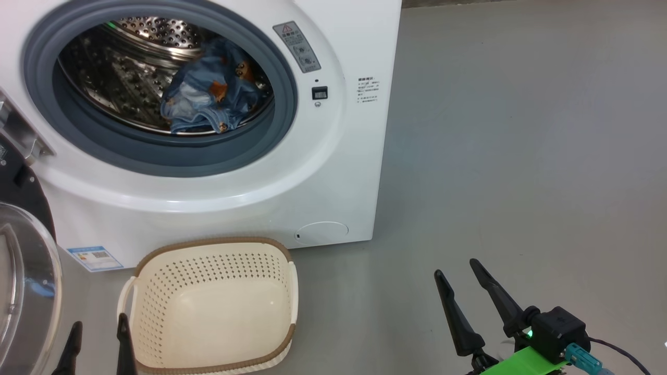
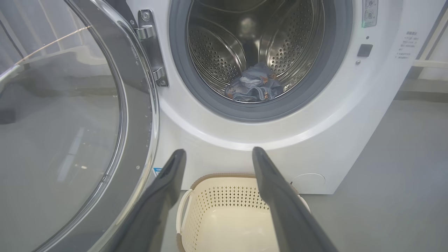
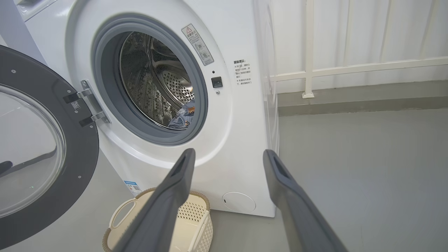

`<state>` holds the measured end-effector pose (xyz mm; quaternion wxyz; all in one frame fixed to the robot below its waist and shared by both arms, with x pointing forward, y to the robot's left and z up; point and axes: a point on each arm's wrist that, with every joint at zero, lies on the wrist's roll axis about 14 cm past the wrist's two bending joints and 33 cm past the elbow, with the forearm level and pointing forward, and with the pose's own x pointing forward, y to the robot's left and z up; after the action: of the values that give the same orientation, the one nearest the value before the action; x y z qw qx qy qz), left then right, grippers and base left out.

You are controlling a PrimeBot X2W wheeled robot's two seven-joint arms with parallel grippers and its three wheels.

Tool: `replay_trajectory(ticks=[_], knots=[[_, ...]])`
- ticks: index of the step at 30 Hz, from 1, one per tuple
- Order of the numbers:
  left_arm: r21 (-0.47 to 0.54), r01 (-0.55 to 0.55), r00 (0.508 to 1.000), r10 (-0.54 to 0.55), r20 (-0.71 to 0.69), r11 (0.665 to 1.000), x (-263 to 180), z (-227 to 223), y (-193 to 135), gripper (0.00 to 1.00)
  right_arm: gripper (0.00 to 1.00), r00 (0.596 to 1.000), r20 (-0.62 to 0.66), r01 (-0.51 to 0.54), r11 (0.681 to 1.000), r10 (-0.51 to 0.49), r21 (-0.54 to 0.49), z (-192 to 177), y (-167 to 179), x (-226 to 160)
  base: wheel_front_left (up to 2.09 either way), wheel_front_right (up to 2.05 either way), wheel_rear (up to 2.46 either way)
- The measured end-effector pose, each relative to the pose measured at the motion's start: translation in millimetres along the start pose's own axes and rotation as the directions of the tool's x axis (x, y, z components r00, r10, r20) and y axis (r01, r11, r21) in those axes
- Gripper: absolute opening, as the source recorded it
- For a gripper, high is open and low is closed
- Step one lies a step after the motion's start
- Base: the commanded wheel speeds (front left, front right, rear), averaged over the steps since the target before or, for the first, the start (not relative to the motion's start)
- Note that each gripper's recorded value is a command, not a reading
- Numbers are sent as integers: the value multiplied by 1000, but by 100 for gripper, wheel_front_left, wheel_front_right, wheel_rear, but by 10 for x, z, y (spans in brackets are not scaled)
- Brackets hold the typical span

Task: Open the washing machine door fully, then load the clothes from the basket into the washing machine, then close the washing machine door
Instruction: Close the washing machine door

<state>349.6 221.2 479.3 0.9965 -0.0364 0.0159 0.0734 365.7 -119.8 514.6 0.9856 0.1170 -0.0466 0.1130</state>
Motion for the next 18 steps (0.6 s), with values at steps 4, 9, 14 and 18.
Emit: replay_trajectory(ticks=[4, 9, 14, 18], knots=[[10, 2, 1000, -2, 3, 1000, 3, 12, 16, 100, 100, 1000, -2, 1, 1000, -1, 0, -6, -3, -4, 0, 0, 0], [12, 0, 1000, 0, 4, 1000, 2, 15, 14, 100, 100, 1000, -14, 7, 1000, -7, -20, -36, -29, -20, 0, 0, 0], [12, 2, 1000, -2, 3, 1000, 4, 10, 9, 100, 100, 1000, -19, 20, 999, -20, -29, -49, -76, -30, 0, 0, 0], [11, 3, 1000, -3, 1, 1000, 5, 5, 7, 100, 100, 999, -20, 39, 999, -39, -32, -51, -140, -36, 0, 0, 0]])
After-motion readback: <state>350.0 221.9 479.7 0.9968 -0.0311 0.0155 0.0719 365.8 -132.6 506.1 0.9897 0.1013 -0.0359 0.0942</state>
